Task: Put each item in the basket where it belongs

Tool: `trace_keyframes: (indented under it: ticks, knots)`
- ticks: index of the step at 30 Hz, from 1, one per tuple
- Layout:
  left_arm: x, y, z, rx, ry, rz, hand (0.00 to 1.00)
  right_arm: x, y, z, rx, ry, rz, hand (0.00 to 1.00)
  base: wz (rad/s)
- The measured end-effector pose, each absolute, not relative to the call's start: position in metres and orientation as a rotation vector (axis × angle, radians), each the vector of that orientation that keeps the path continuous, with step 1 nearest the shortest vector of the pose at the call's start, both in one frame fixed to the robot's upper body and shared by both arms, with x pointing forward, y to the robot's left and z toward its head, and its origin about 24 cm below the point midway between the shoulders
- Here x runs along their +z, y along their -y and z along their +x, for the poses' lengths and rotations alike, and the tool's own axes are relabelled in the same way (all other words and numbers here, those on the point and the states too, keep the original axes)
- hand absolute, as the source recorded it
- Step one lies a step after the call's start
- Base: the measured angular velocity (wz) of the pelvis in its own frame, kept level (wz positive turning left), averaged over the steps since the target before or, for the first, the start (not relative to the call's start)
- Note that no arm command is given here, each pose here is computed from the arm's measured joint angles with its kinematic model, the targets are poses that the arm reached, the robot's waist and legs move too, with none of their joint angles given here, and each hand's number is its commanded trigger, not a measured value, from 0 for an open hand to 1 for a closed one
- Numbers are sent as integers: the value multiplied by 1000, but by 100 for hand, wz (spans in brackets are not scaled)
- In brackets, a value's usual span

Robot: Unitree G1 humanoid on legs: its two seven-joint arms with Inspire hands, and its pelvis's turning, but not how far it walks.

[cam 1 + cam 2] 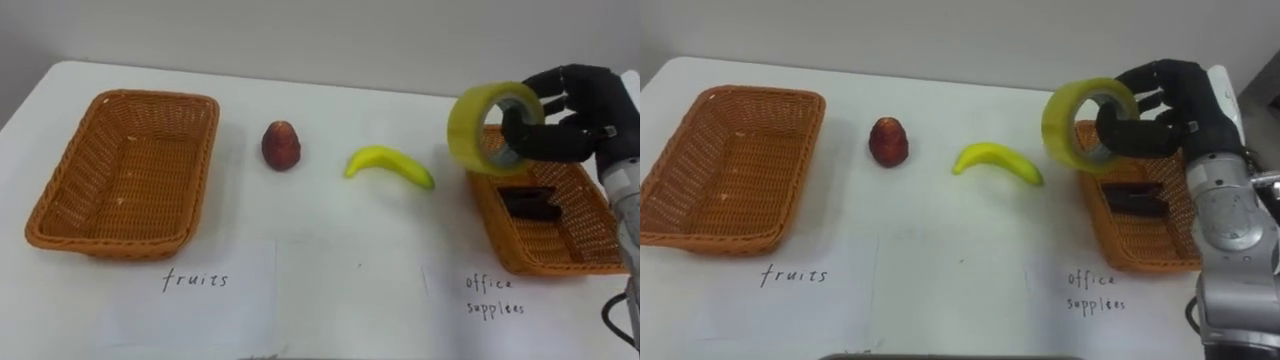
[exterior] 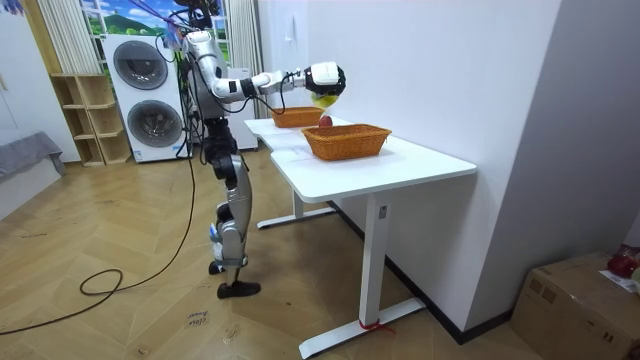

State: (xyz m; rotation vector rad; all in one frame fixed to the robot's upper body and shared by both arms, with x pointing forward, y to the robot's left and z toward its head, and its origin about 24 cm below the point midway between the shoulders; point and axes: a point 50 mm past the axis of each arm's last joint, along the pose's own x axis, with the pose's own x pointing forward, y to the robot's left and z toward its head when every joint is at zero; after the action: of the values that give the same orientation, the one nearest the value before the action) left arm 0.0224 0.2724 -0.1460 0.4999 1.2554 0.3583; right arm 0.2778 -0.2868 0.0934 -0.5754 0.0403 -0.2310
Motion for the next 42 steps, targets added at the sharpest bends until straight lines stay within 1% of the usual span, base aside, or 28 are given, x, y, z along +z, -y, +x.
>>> trace_keyframes:
  ticks: [4, 13, 30, 37, 42]
  knots:
    - [-146, -274, 22, 375, -1256, 489, 0, 82, 296, 275, -266, -93, -559, 100, 0]
    - [-145, -275, 16, 387, -1266, 491, 0, 74, 315, 259, -332, -146, -581, 100, -4]
    - [-144, -278, 15, 407, -1264, 510, 0, 68, 318, 258, -337, -174, -576, 100, -2]
    - [-144, -278, 14, 416, -1260, 515, 0, 50, 324, 247, -343, -252, -572, 100, 0]
    - [-143, -279, 14, 426, -1259, 523, 0, 50, 325, 247, -348, -253, -573, 100, 0]
